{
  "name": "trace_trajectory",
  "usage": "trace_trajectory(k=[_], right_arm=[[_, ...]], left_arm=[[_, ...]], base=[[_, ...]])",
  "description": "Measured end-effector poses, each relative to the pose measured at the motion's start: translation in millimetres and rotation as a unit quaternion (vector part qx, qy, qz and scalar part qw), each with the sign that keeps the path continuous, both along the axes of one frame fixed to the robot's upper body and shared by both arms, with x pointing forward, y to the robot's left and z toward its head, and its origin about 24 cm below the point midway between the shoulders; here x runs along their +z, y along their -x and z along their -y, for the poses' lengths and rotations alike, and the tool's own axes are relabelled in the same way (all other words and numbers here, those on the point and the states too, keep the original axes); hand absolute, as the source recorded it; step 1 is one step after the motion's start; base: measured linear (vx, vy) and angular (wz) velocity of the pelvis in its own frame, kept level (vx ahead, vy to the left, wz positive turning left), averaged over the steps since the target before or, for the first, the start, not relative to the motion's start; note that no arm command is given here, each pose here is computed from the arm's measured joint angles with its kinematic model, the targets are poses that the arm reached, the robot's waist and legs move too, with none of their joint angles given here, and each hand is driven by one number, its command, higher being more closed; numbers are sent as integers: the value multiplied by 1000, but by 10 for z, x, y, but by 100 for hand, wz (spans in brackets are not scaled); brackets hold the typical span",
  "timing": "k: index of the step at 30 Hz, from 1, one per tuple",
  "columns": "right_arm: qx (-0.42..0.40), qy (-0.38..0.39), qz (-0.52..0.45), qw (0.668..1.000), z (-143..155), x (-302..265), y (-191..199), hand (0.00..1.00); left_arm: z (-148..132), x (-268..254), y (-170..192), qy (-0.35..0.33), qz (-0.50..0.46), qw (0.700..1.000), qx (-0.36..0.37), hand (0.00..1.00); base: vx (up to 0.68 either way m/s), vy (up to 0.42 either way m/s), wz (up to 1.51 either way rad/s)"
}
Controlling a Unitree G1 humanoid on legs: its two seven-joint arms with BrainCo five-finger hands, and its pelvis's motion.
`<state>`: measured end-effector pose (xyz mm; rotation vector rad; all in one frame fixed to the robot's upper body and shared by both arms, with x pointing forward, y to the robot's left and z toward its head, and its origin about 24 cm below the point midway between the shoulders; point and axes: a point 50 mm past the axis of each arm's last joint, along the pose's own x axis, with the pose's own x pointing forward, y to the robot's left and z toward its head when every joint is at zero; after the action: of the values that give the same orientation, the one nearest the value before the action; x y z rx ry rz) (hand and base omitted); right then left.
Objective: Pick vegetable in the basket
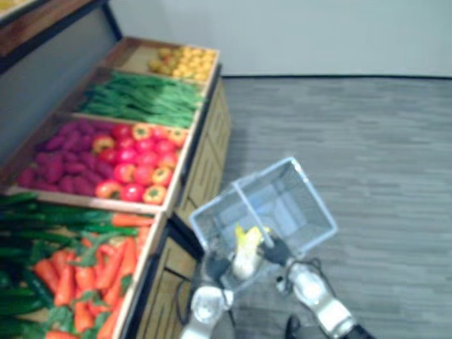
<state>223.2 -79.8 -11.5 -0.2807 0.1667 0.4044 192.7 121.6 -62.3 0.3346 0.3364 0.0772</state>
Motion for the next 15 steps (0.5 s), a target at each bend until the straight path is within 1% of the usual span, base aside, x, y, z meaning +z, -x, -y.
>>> trace_trajectory(k=[2, 3, 6, 8, 10, 13, 15], right_arm=[[-28, 4, 2, 1000, 148, 6, -16, 100], [-56, 6, 3, 998, 272, 6, -30, 100], [-88, 7, 1, 996, 424, -5, -19, 100], [-109, 19, -19, 994, 555, -97, 62, 100], [-127, 28, -63, 990, 658, -281, 247, 100], [-149, 20, -115, 982, 656, -488, 396, 100], [-163, 39, -133, 977, 728, -574, 484, 100]], left_arm=[[47, 24, -18, 8, 4, 1000, -3, 0], [48, 43, -53, 2, 9, 1000, -9, 0], [27, 37, -53, -2, 5, 1000, -7, 0], [-12, -27, 35, -2, -15, 1000, -6, 0], [-47, -53, 89, -6, -23, 1000, -10, 0], [-106, -43, 87, -20, -21, 999, -19, 0], [-101, -34, 104, -19, -19, 999, -18, 0]], base=[[309, 121, 123], [292, 98, 113], [298, 93, 84], [371, 145, 79], [331, 85, 110], [349, -141, 137], [258, -224, 140]])
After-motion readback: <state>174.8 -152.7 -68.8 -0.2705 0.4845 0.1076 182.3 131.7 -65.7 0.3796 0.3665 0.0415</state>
